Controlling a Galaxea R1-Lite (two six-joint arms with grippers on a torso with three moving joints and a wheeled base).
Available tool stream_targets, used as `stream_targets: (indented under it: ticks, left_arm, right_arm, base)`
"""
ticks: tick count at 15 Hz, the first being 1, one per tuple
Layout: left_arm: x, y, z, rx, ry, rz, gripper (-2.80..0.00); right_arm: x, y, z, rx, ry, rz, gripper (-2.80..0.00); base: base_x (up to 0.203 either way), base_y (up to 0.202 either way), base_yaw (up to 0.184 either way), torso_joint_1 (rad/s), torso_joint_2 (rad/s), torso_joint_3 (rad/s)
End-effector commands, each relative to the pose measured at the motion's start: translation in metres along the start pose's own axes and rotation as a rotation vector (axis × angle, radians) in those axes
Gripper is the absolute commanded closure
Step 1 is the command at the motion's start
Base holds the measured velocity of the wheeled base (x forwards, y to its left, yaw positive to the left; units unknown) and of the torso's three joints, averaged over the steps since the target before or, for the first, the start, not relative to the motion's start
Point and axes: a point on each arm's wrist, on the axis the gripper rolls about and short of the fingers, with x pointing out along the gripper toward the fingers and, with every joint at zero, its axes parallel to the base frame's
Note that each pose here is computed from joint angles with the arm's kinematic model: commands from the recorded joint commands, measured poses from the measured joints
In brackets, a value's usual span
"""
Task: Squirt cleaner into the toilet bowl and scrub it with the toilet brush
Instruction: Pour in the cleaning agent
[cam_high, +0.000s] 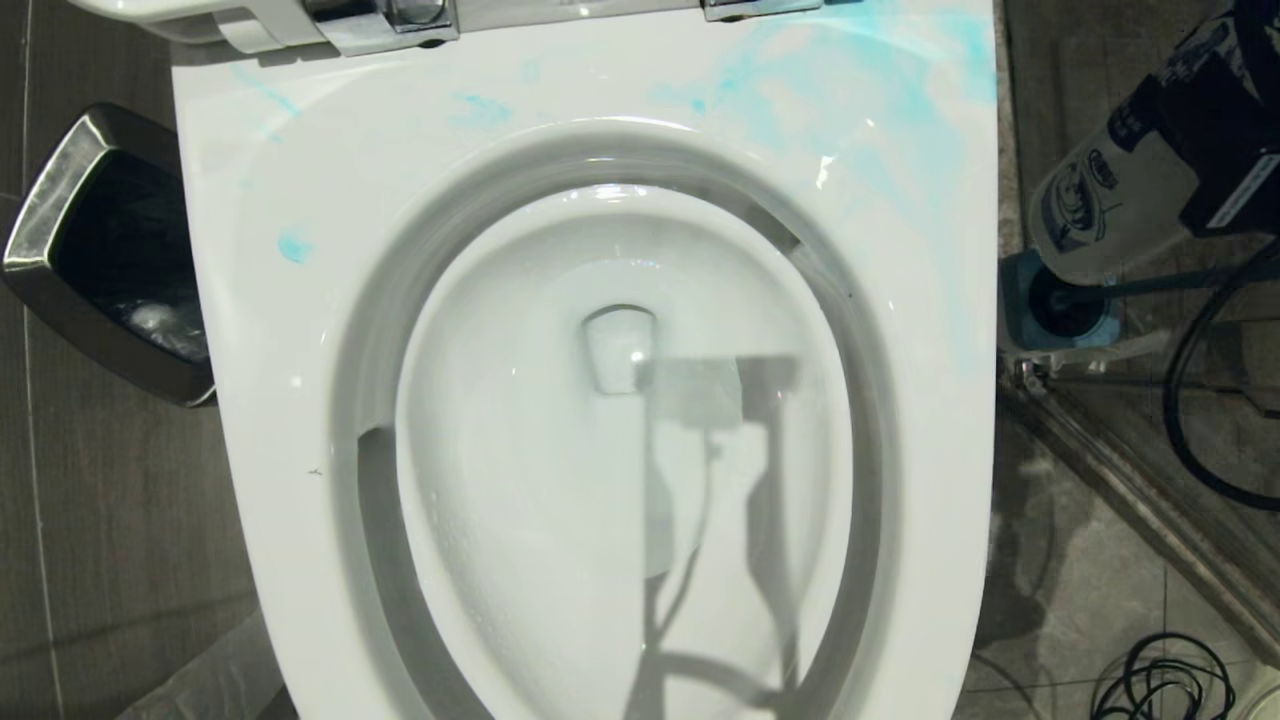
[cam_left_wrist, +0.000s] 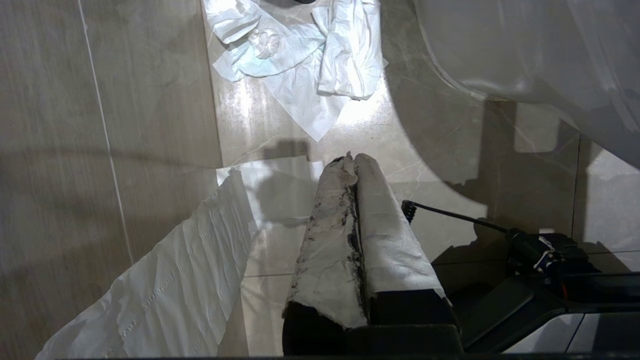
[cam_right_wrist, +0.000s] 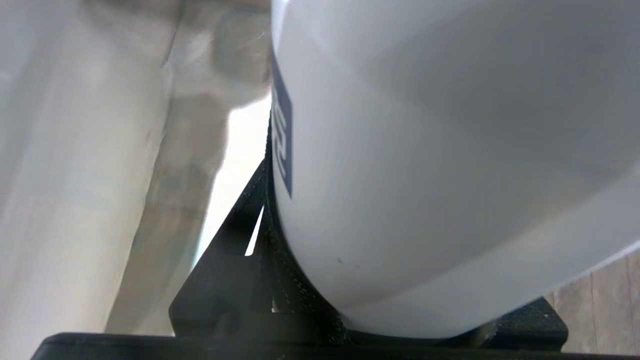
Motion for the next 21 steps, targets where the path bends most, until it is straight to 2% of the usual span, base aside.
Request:
stream_targets:
  ticks: [1, 8, 21]
  left_arm:
    - [0.0001, 0.0, 0.0, 0.0, 0.002, 0.001, 0.0]
    - [0.0001, 0.0, 0.0002, -0.007, 0.0, 0.001, 0.0]
    - [0.0001, 0.0, 0.0002, -0.006, 0.0, 0.001, 0.0]
  right_arm:
    - [-0.0115, -0.0071, 0.0122, -0.03, -0.036, -0.007, 0.0]
    - [-0.0094, -0.0083, 0.0154, -0.088, -0.039, -0.036, 0.0]
    - [-0.0094, -0.0087, 0.0159, -0.1, -0.036, -0.047, 0.0]
  base:
    - [0.0, 0.0, 0.0, 0.0, 0.0, 0.0]
    - [0.0, 0.0, 0.0, 0.0, 0.0, 0.012]
    - [0.0, 0.0, 0.0, 0.002, 0.0, 0.191]
